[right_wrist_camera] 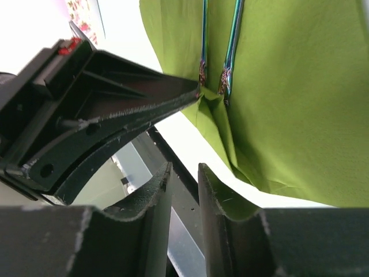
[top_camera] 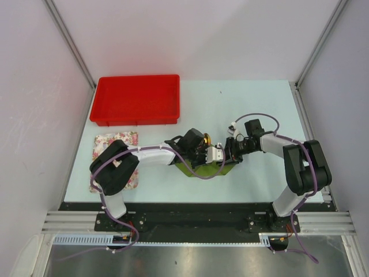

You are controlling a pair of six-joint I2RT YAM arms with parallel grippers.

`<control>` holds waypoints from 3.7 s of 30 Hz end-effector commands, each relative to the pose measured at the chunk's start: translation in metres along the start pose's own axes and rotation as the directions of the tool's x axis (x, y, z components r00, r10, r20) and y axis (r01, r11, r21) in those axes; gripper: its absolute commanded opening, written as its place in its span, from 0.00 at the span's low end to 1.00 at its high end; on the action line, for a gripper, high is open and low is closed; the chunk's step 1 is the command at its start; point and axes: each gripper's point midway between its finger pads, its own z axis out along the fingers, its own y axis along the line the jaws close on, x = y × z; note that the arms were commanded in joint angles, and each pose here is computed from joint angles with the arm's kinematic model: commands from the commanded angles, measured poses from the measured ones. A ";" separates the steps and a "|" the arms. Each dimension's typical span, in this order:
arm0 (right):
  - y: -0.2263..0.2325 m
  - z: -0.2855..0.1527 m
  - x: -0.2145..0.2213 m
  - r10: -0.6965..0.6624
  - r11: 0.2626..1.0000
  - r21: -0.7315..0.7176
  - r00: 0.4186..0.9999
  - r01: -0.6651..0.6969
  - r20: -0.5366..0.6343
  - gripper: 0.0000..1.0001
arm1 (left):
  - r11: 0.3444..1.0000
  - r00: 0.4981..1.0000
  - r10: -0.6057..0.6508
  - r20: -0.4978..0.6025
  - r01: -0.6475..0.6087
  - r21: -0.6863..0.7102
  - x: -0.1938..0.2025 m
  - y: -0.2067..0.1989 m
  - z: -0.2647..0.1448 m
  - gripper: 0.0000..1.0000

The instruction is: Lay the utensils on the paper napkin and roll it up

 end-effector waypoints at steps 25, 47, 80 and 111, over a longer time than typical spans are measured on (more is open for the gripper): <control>-0.036 0.040 0.013 0.039 0.994 0.104 0.993 -0.028 -0.108 0.19 | 0.951 0.945 -0.307 0.111 0.310 -0.011 -0.038 0.023 -0.041 0.42; -0.044 0.042 0.014 0.053 0.989 0.142 0.991 -0.035 -0.119 0.18 | 0.355 0.411 -0.911 -0.033 0.822 0.446 -0.046 -0.042 -0.038 0.32; -0.067 0.027 0.018 0.025 0.959 0.284 0.988 0.019 -0.154 0.20 | 0.185 0.205 -0.962 -0.182 0.975 0.124 0.050 -0.038 -0.012 0.16; 0.013 0.028 -0.009 -0.205 0.964 0.147 0.971 0.223 -0.124 0.14 | 0.175 0.193 -0.968 -0.162 0.977 0.117 0.054 -0.036 -0.015 0.02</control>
